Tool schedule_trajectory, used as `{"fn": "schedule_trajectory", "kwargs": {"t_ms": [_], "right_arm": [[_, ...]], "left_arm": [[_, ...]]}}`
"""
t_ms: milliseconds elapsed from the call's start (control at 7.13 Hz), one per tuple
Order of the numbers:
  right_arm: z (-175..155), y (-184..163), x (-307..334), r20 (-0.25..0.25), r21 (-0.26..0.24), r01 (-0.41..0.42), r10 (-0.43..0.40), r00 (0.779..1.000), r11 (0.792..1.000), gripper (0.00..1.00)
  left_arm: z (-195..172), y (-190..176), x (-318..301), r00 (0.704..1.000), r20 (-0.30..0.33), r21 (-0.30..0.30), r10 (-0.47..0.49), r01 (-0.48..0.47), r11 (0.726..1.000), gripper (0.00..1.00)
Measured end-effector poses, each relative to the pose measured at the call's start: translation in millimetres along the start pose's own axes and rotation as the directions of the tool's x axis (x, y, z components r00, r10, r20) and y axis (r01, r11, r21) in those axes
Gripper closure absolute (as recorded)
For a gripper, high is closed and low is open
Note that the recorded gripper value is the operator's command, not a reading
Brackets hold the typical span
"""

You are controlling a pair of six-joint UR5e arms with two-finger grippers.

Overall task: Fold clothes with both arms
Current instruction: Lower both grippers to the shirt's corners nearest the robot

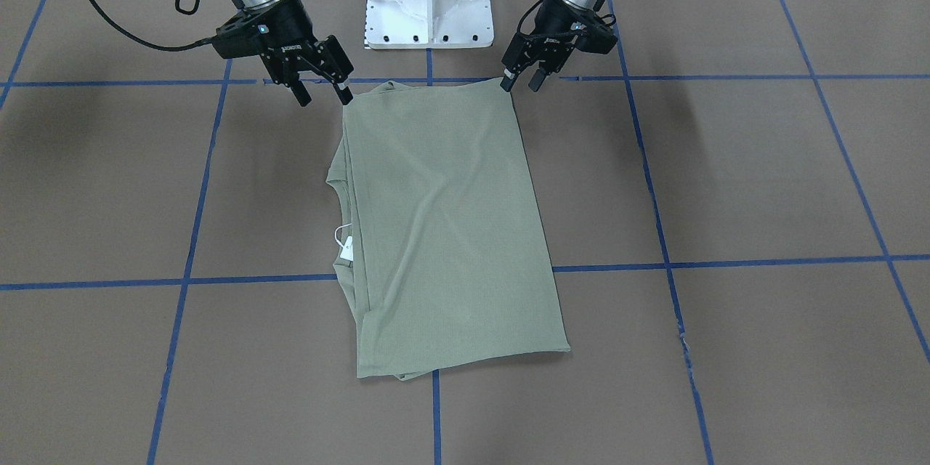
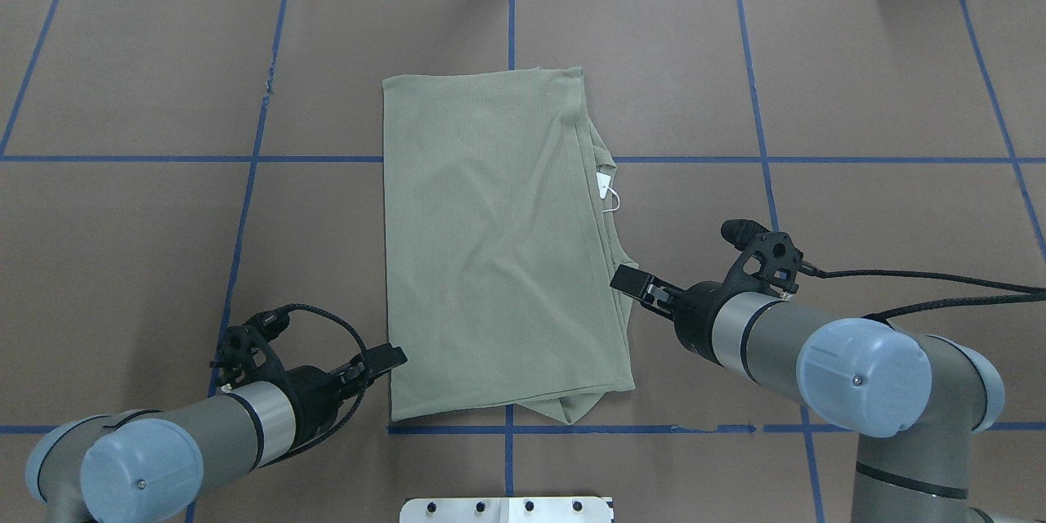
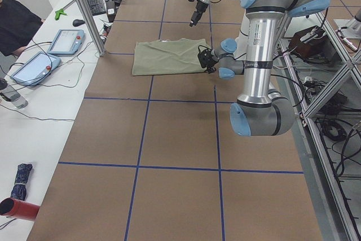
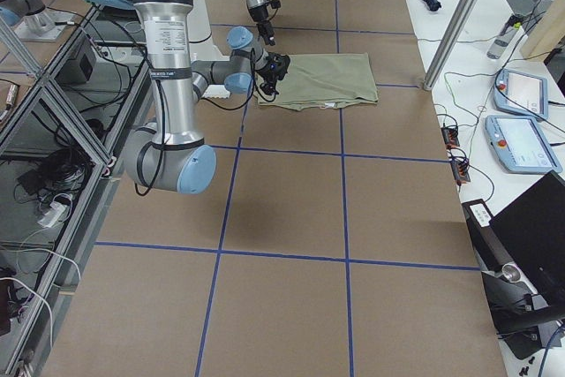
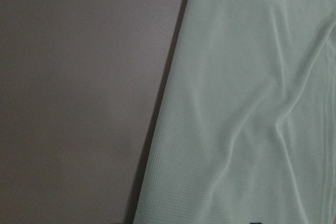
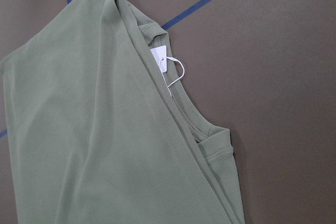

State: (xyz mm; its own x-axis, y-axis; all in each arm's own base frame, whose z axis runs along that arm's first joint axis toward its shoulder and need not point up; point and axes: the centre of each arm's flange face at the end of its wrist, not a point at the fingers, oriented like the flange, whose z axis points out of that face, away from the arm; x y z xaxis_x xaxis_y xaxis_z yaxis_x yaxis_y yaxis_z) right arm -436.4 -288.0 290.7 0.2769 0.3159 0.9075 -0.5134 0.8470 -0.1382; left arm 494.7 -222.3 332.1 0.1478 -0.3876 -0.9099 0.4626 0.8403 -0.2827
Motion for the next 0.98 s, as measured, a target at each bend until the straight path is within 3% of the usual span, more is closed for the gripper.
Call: {"fn": "schedule_trajectory", "kwargs": {"t_ms": [421,981], "right_arm": [[1,0,0,-0.001,0.003,0.001,-0.001,1.0,1.0,0.0],[1,1,0,0.001,0.007,0.0,0.0,1.0,1.0,0.0]], "left_arm": [[24,23,-2,1.0,0.009,0.002,0.0,0.0,1.0,0.16],[30,32,-1,1.0,0.009,-0.003,0.004,-0.004,1.0,0.16]]}}
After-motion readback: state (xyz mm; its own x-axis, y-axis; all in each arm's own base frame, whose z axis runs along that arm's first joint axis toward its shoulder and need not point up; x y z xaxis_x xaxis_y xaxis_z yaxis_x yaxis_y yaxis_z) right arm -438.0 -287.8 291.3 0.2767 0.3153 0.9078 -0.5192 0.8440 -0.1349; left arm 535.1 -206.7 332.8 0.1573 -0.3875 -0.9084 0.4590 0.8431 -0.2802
